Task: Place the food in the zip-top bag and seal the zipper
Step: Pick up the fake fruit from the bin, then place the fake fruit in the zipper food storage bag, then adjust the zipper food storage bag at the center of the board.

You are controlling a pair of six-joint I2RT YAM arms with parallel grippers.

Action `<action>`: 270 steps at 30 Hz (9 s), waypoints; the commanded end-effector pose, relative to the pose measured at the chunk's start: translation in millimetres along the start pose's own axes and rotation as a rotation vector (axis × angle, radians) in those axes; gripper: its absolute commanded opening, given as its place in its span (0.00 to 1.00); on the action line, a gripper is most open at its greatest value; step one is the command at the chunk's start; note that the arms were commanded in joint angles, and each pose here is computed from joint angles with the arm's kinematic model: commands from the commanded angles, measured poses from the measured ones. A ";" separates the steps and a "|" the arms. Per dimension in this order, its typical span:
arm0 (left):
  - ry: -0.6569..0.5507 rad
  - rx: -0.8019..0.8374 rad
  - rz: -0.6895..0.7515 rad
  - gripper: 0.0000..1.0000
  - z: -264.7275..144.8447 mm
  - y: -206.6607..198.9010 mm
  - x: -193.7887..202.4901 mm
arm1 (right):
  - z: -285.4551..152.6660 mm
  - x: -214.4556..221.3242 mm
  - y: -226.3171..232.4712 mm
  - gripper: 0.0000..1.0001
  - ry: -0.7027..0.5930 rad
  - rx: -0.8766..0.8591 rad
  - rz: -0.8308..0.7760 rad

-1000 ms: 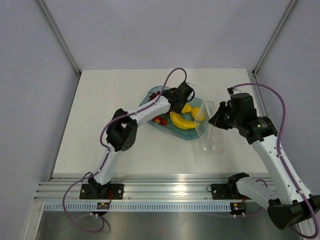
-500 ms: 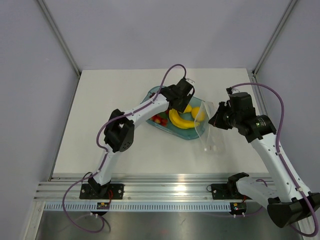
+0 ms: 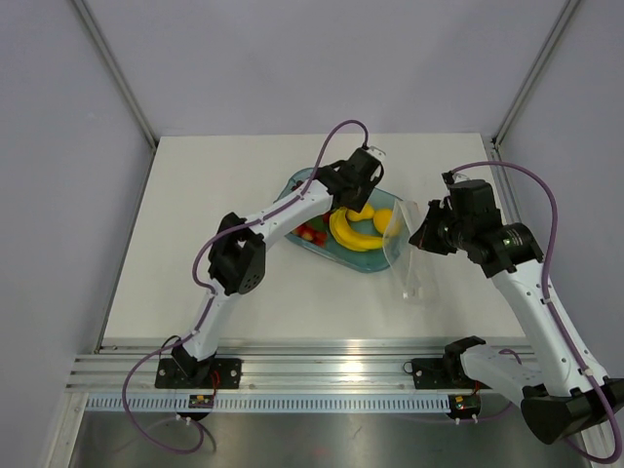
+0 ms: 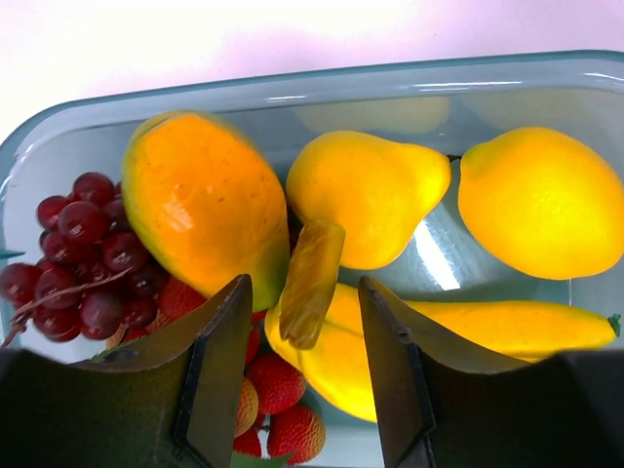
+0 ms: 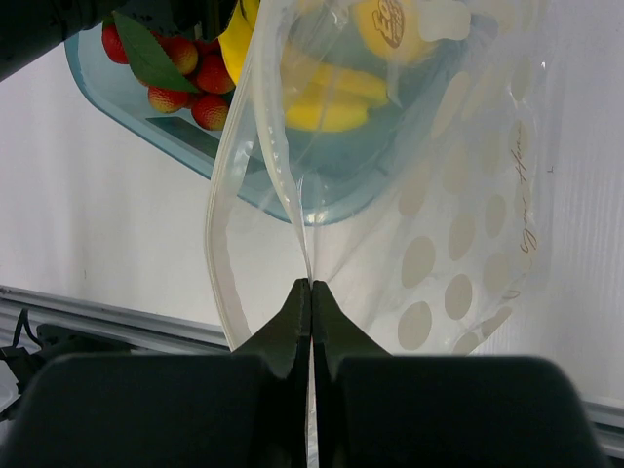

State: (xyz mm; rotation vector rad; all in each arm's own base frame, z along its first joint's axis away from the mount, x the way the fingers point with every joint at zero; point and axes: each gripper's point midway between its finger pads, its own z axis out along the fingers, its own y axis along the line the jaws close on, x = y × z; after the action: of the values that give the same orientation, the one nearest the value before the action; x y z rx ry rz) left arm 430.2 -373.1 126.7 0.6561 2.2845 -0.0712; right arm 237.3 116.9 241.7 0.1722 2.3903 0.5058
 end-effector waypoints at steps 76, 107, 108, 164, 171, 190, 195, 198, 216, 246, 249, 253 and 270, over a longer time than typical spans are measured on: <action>-0.218 -0.370 0.366 0.00 -200.2 26.5 -61.3 | 56.6 -42.6 75.2 0.00 -0.021 -0.276 0.104; -0.249 -0.172 0.236 0.00 -189.5 -18.4 -63.9 | 66.0 -20.9 120.4 0.00 0.025 -0.422 0.127; -0.246 -0.140 0.235 0.00 -188.4 -23.3 -62.8 | 66.5 -20.7 120.8 0.00 0.027 -0.423 0.133; -0.198 0.205 -0.087 0.00 -195.9 -37.4 -24.8 | 10.2 -46.8 132.3 0.00 -0.414 -0.785 0.243; -0.207 0.296 -0.143 0.00 -198.0 -42.1 -35.2 | 14.9 -47.6 138.7 0.00 -0.449 -0.867 0.238; -0.175 0.432 -0.229 0.37 -183.9 -44.7 -37.8 | 16.3 -55.4 138.3 0.00 -0.507 -0.916 0.248; -0.186 0.434 -0.230 0.45 -183.2 -33.1 -44.9 | 17.5 -60.7 139.4 0.00 -0.515 -0.916 0.244; -0.189 0.445 -0.231 0.49 -183.6 -29.0 -50.3 | 18.1 -67.3 141.2 0.00 -0.531 -0.921 0.236; -0.151 0.440 -0.485 0.61 -189.5 65.4 -24.6 | 0.9 -78.4 142.8 0.00 -0.535 -0.925 0.195; 0.092 0.694 -0.493 0.51 -136.8 -16.5 42.2 | -32.3 -69.3 137.6 0.00 -0.543 -0.920 0.160; 0.087 0.674 -0.485 0.33 -137.2 -14.9 40.7 | -34.7 -66.8 134.5 0.00 -0.541 -0.899 0.151; 0.062 0.670 -0.475 0.00 -145.6 -12.9 33.0 | -31.4 -63.0 125.7 0.00 -0.527 -0.833 0.148; -0.166 0.810 -0.323 0.00 -245.7 -68.0 -62.3 | -55.5 -75.1 -1.4 0.00 -0.491 0.062 -0.025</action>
State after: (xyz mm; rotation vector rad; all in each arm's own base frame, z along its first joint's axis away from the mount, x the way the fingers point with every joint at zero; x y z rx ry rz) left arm 281.8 -386.8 300.2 0.5817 2.2378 -1.1724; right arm 267.6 125.1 344.9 0.2314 1.8265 0.6392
